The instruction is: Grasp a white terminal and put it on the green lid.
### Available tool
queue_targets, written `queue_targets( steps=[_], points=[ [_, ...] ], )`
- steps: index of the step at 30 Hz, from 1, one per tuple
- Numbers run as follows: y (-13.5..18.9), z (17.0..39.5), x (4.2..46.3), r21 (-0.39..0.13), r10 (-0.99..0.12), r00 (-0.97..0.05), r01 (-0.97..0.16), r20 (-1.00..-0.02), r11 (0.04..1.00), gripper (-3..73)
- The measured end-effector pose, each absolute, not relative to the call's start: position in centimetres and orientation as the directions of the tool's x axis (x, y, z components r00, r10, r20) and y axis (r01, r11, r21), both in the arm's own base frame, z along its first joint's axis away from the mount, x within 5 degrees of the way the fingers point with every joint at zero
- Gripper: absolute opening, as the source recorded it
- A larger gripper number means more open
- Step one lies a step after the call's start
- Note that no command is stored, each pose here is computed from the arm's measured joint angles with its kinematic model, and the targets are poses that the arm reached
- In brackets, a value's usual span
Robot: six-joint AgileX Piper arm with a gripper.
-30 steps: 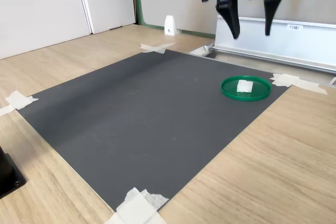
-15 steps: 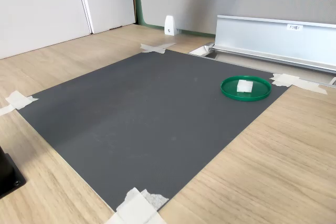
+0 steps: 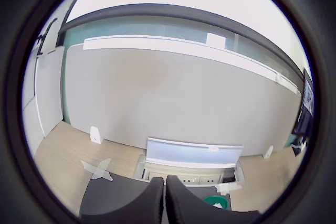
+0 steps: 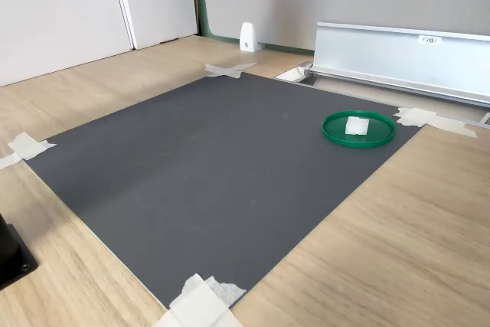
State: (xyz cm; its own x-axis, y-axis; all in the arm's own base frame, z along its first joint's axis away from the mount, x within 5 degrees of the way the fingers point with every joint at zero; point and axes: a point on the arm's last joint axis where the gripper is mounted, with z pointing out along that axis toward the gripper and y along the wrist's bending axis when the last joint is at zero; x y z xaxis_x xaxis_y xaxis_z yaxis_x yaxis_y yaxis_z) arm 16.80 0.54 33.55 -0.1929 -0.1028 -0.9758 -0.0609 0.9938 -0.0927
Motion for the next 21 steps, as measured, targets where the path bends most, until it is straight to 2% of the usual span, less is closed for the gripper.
queue_targets(
  steps=[2, 7, 17, 21],
  points=[
    [-0.1, 32.6, 15.2, -0.067, -0.069, -0.172, -0.015, -0.983, 0.998, -0.8],
    [-0.8, 30.1, 12.1, -0.052, -0.044, -0.139, 0.054, -0.989, 0.997, -0.8],
    [-0.7, 26.1, 9.6, -0.050, -0.040, -0.149, 0.061, -0.988, 0.997, -0.8],
    [-0.6, 24.6, 8.3, -0.050, -0.043, -0.119, 0.063, -0.992, 0.997, -0.8]
  ],
)
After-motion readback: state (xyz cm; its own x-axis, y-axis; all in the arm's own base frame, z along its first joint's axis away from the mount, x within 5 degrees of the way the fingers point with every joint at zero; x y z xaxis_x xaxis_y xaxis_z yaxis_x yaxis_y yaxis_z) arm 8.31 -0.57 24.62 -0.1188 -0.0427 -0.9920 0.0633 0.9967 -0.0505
